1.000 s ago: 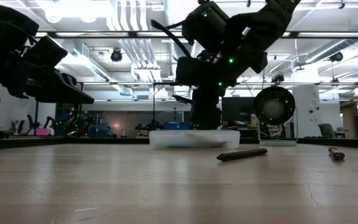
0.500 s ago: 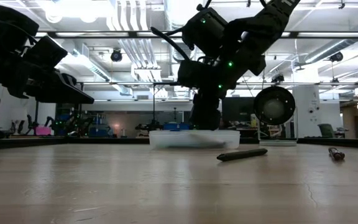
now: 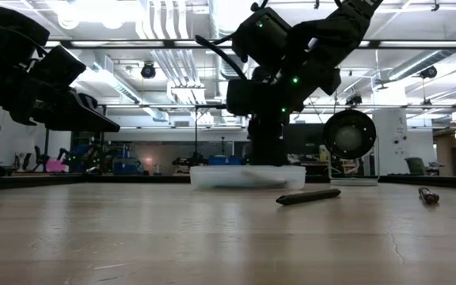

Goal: Pick & place school supplies into a supply box
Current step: Put the black pen into the black box

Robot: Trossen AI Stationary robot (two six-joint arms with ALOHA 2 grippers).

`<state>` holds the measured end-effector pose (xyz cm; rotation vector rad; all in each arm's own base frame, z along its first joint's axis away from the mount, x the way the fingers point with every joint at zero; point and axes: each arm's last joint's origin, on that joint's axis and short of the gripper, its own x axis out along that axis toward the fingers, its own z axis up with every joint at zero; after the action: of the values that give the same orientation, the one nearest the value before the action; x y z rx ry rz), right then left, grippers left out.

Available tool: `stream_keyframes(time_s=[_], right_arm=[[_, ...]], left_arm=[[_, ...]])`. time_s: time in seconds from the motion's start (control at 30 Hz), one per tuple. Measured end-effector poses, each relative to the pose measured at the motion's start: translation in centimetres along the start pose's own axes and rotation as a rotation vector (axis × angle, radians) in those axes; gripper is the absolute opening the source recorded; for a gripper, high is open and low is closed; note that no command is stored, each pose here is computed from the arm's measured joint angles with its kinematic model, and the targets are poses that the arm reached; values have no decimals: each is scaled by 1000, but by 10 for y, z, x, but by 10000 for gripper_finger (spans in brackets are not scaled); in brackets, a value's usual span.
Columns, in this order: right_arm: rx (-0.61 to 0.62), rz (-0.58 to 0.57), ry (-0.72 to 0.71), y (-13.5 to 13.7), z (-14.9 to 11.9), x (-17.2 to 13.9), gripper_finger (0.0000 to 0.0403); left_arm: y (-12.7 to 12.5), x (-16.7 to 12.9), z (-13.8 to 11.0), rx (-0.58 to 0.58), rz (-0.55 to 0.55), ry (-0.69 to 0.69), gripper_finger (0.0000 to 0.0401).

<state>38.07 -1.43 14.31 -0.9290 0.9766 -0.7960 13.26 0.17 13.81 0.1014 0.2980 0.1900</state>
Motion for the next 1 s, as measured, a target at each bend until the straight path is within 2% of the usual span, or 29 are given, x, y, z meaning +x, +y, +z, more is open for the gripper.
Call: stream_keyframes(time_s=[0.13,0.23,0.47,0.53,0.67,0.8,1.0], right_arm=[[-97,-2,-4,-2,2,0,77],[-106,-3,-4,-2,2,0,79],[30,9,-8,-2,2,0,71],[-14,52,-8,2,-1,-1,68],[-130,229,-35,13,-8,-7,70],[-74,305,-82,11,-5,-11,75],[36,387,-147,-10,-1,-20,80]], left_arm=[[0,0,0,0,0,0,52],[0,0,0,0,0,0,52],[0,0,0,0,0,0,52],[0,0,0,0,0,0,52],[0,0,0,0,0,0,52],[0,0,0,0,0,0,52],[0,0,0,0,0,0,52]])
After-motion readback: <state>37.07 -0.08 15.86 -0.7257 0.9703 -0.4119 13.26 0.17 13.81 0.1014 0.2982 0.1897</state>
